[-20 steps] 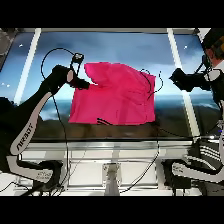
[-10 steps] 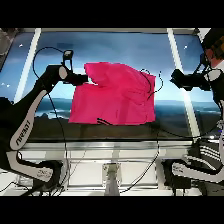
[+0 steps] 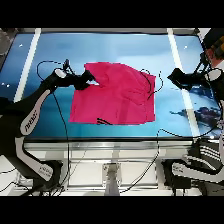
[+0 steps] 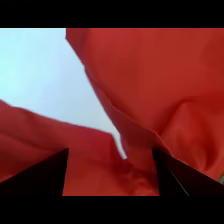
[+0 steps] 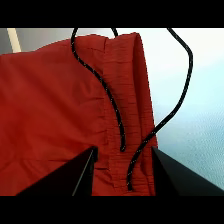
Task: Fold the clothes and pants, and hang the long-sleeved shirts on hangers.
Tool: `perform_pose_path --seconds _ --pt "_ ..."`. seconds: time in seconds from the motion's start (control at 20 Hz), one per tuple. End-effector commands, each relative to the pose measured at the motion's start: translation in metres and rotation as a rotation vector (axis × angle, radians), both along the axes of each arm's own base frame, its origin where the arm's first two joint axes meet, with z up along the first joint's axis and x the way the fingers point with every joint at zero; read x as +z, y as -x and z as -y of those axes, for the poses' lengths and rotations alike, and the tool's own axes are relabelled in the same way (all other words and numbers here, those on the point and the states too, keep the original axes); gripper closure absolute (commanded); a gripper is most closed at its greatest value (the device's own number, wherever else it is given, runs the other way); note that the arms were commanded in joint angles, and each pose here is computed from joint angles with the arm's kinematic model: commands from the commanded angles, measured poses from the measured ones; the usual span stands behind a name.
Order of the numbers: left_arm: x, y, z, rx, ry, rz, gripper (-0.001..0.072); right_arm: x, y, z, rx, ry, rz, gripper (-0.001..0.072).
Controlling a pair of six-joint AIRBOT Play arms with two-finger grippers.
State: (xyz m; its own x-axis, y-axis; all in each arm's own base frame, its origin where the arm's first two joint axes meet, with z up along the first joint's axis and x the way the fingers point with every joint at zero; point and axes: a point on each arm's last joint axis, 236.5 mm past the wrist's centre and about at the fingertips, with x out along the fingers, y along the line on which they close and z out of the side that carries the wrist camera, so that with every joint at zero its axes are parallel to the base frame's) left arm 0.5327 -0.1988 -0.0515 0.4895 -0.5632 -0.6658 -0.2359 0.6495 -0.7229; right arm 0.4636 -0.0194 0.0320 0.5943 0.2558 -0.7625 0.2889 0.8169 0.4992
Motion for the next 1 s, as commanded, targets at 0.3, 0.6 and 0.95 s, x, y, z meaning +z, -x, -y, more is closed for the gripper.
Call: perform_pose_path --seconds 0.3,0.6,0.95 --pt "0.017 -0.027 0.002 0.148 0.183 0.02 0.0153 0.0 0.0 0.0 0.001 0.0 0.001 0.0325" --pt "-0.003 -0.02 0.028 0.159 0.258 -0.053 0.0403 0.001 -0.002 0.002 -0.006 0.005 0.012 0.0325" --pt "0.018 -0.028 0.007 0.123 0.219 0.037 0.0706 -0.002 0.0 0.007 0.002 0.04 0.002 0.0353"
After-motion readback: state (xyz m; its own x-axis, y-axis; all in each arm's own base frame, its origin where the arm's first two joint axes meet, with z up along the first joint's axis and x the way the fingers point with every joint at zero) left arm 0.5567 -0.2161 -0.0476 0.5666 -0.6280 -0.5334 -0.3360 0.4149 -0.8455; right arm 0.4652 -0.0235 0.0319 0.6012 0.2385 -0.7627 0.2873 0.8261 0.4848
